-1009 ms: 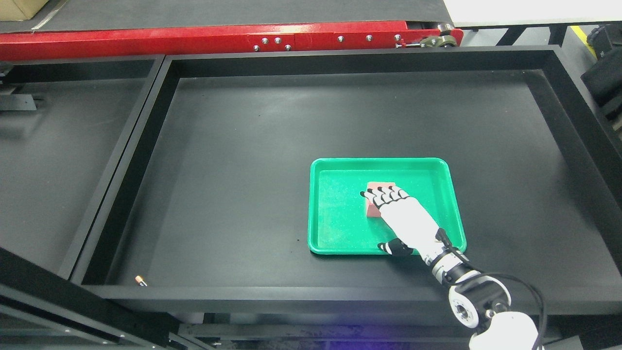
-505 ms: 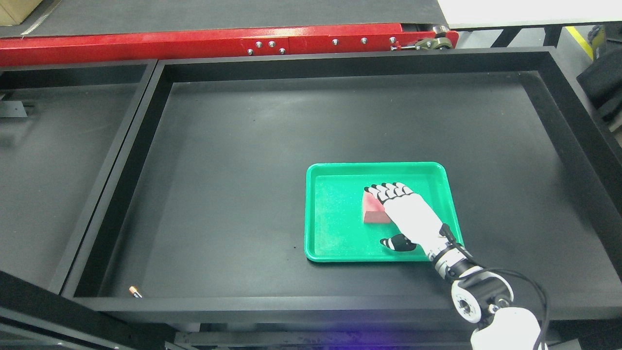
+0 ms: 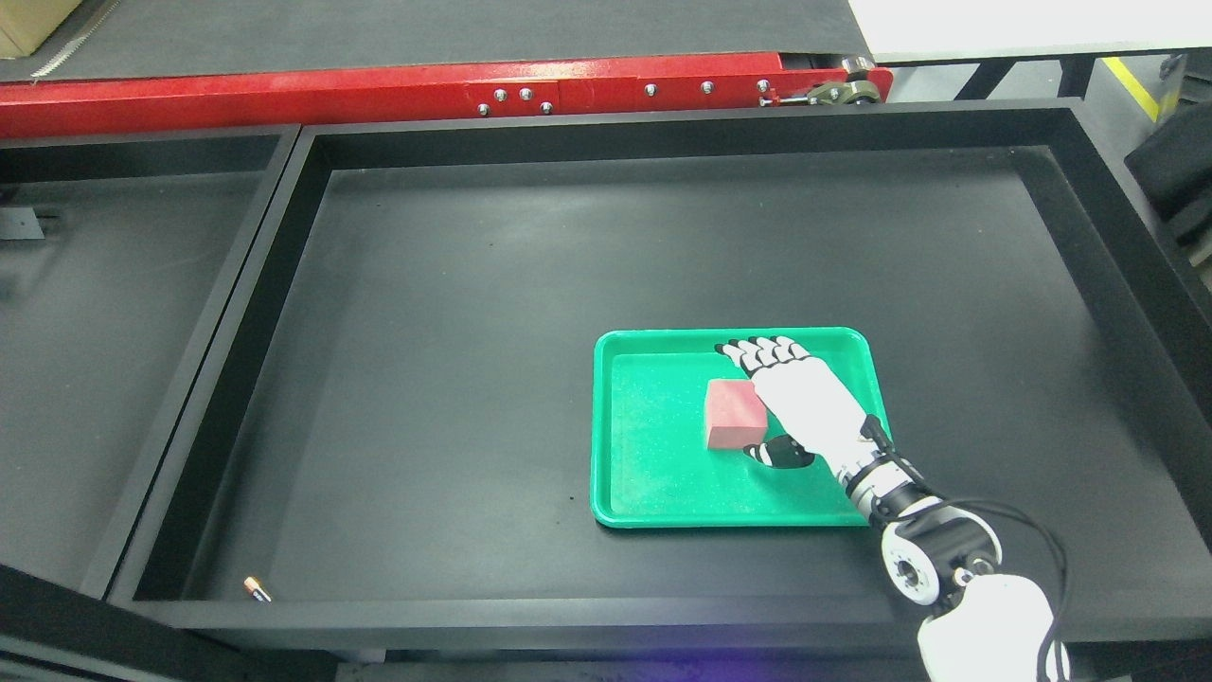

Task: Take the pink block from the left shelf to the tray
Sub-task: 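Close the right hand around the pink cube and lift it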

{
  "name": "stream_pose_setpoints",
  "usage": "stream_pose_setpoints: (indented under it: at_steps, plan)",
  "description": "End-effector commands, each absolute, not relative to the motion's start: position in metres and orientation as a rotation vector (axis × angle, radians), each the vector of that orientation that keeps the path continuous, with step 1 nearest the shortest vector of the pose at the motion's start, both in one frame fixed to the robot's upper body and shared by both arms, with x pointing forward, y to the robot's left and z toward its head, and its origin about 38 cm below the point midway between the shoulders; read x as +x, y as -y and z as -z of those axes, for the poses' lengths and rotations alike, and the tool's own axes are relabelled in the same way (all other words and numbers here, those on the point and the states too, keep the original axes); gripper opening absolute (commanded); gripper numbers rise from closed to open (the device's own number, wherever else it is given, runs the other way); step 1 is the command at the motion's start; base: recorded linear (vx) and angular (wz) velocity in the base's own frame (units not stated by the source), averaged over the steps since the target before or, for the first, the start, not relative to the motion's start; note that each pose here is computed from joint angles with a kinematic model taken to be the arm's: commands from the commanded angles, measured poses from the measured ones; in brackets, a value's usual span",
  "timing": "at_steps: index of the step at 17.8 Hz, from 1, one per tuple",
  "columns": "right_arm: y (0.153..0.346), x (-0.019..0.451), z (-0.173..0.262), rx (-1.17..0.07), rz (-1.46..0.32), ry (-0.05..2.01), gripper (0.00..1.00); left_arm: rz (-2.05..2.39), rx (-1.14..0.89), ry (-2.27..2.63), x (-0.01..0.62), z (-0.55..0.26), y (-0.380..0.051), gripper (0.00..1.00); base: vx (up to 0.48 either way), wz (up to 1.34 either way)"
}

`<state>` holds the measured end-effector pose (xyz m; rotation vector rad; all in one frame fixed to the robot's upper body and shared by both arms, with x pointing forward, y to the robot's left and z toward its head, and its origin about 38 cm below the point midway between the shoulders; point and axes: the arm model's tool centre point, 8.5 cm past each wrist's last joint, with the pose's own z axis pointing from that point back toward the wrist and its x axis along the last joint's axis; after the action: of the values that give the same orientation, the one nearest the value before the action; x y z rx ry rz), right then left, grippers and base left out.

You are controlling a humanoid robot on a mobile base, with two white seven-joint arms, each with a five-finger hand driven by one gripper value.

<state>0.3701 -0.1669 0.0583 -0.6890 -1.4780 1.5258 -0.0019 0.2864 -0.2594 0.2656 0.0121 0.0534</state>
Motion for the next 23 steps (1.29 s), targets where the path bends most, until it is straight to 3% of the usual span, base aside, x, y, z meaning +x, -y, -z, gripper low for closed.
stream_pose_setpoints:
  at_steps: [1,19,21,23]
  plan:
    - [0.173,0.374,-0.048,-0.67,-1.555,1.443,0.99,-0.056,0.281,0.035,0.023,0.258,-0.297,1.0,0.031,0.0]
    - [0.172,0.381,-0.034,-0.622,-1.585,1.389,0.98,-0.056,0.281,0.035,0.023,0.258,-0.297,1.0,0.007,0.0]
    - [0.172,0.381,-0.033,-0.621,-1.585,1.388,0.93,-0.056,0.281,0.035,0.023,0.258,-0.297,1.0,0.0,0.0]
    - [0.173,0.381,-0.033,-0.623,-1.581,1.389,0.78,-0.056,0.281,0.035,0.023,0.258,-0.297,1.0,0.0,0.0]
